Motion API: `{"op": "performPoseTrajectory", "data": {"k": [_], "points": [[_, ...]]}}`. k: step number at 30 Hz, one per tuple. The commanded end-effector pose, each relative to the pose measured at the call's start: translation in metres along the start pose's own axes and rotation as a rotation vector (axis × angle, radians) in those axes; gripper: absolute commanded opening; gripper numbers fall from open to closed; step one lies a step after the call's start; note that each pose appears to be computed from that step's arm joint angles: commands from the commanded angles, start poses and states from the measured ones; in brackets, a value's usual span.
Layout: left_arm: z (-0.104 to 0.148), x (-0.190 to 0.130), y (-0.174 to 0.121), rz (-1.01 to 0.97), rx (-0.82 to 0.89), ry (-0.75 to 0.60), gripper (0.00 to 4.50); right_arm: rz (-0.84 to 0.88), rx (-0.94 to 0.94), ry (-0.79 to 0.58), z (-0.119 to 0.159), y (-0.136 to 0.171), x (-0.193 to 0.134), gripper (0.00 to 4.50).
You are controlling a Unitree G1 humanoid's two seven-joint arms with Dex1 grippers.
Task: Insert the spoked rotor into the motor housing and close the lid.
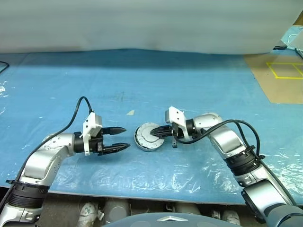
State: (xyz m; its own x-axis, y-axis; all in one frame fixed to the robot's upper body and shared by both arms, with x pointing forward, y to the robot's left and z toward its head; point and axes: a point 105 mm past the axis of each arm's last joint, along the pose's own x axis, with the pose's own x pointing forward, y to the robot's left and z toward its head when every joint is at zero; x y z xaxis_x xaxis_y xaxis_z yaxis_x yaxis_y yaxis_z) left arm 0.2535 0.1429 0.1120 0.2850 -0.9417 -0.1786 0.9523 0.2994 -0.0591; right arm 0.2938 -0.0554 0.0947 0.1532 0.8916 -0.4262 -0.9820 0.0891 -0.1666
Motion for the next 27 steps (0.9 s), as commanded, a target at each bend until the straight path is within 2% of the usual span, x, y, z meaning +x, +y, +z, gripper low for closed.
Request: {"op": "performPoseTrajectory", "data": {"k": [1,4,8,14,27], "points": [[0.008,0.002,-0.008,-0.033,0.048,-0.014,3.33,-0.016,0.018,-0.029,0.005,0.005,-0.001,0.19],[0.006,0.003,-0.012,-0.051,0.062,-0.004,3.34,-0.017,0.072,-0.11,0.024,0.002,-0.01,0.86],[0.004,0.004,-0.011,-0.05,0.067,-0.002,3.34,0.044,0.091,-0.18,0.05,0.007,-0.021,2.22],[-0.001,0.005,-0.011,-0.054,0.07,0.005,3.34,0.044,0.046,-0.135,0.053,0.006,-0.019,4.36],[-0.001,0.006,-0.008,-0.04,0.076,-0.003,3.34,-0.005,-0.025,0.021,0.005,-0.002,0.002,4.36]]}}
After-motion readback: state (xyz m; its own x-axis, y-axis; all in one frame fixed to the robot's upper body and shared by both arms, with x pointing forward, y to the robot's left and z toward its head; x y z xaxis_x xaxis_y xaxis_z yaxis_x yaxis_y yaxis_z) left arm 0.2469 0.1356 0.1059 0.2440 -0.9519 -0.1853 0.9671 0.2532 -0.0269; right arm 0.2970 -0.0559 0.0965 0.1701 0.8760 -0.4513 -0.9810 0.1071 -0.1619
